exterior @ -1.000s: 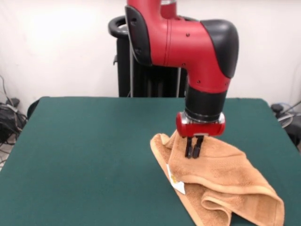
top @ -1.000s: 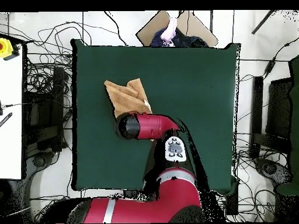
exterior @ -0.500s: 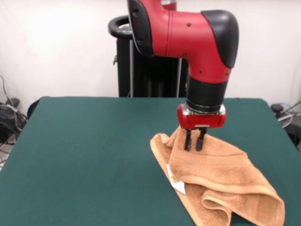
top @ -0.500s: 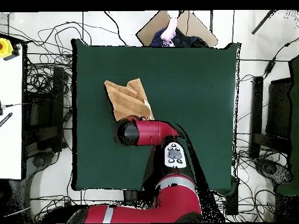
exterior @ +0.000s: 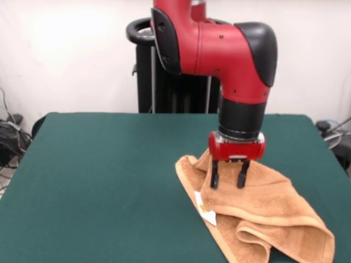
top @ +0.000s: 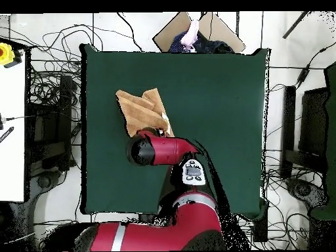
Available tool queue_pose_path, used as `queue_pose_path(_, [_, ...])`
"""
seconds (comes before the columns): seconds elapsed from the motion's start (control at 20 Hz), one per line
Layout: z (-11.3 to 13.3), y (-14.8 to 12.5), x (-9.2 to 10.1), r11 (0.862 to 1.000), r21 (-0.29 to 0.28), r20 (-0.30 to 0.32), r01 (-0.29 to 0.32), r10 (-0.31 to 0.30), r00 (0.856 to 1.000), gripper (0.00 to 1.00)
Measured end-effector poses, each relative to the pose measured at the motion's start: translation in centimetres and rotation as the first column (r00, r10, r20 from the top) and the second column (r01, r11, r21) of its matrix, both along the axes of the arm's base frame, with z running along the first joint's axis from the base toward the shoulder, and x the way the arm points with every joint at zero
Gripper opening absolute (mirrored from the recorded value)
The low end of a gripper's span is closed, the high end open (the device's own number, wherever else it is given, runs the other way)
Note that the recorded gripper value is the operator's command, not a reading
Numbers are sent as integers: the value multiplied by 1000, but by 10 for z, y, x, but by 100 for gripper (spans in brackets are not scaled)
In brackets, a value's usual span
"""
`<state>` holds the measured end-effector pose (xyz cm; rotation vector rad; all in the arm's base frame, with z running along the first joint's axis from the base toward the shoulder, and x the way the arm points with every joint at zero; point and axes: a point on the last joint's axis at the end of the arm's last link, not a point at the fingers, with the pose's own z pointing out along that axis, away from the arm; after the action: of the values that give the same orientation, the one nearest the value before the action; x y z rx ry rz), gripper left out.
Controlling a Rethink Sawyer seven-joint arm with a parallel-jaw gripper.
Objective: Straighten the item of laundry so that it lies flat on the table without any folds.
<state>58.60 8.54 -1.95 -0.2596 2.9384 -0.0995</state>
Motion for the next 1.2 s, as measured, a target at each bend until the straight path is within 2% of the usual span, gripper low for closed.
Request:
queue_pose_path(0.3, [-24,-1,5,1000,2,31,-1,1,1000,100])
queue_pose_path(0.35, [-35,0,6,1000,3,40,-2,2,999,0])
queue_pose_path(0.75, [-30,1,9,1000,-4,49,-9,9,999,0])
queue_pose_path(0.95, [-5,8,6,1000,-7,23,-18,18,1000,0])
queue_pose_path(1.2, [47,19,-10,999,-13,-77,-29,28,997,0])
